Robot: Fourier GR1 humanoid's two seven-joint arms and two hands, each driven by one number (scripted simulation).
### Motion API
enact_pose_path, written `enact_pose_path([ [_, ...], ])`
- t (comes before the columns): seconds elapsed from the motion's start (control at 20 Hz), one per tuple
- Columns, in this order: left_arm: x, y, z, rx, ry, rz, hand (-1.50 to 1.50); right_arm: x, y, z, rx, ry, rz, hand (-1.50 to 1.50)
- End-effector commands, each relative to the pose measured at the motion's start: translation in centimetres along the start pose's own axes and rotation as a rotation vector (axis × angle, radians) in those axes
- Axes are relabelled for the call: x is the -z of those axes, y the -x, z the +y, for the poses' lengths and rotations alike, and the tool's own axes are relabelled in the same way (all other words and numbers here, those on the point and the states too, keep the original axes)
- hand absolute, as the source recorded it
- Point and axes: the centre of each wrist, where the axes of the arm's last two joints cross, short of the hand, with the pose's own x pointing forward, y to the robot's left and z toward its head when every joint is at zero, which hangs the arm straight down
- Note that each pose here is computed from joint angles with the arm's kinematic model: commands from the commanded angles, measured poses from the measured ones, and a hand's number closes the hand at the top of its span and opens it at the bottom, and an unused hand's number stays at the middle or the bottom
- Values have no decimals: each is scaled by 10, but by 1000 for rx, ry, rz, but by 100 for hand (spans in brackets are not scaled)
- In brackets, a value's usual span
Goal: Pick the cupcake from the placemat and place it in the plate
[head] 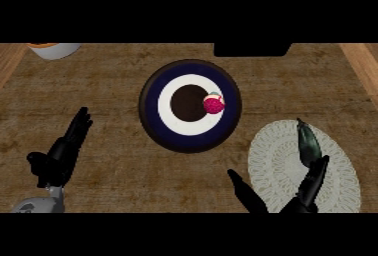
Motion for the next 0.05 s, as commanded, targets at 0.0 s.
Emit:
enact_pose_path([
  [0.0, 3, -5, 7, -1, -8, -8, 0, 1, 6, -2, 5, 43, 1, -150],
])
